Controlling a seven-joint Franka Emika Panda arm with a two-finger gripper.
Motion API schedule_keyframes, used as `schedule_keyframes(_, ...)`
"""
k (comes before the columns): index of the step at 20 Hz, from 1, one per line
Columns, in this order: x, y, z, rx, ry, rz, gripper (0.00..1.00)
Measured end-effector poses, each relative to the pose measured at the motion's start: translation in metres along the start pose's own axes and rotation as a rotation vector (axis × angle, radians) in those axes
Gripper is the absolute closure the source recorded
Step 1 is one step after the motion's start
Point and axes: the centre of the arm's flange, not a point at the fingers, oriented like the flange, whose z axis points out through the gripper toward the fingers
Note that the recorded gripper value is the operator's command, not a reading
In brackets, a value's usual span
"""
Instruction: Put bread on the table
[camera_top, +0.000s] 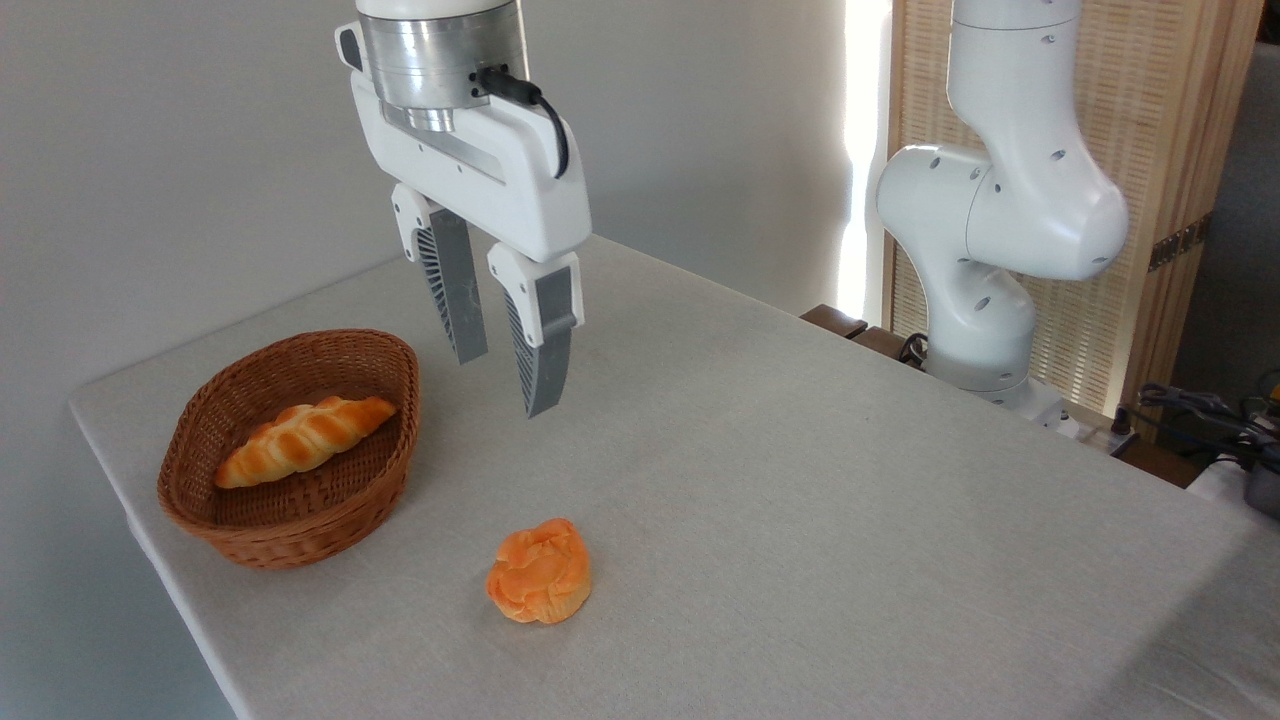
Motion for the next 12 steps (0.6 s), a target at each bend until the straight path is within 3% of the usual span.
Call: schedule_keyframes(12, -0.014, -0.01, -0.01, -0.005, -0.005, -0.031, 0.0)
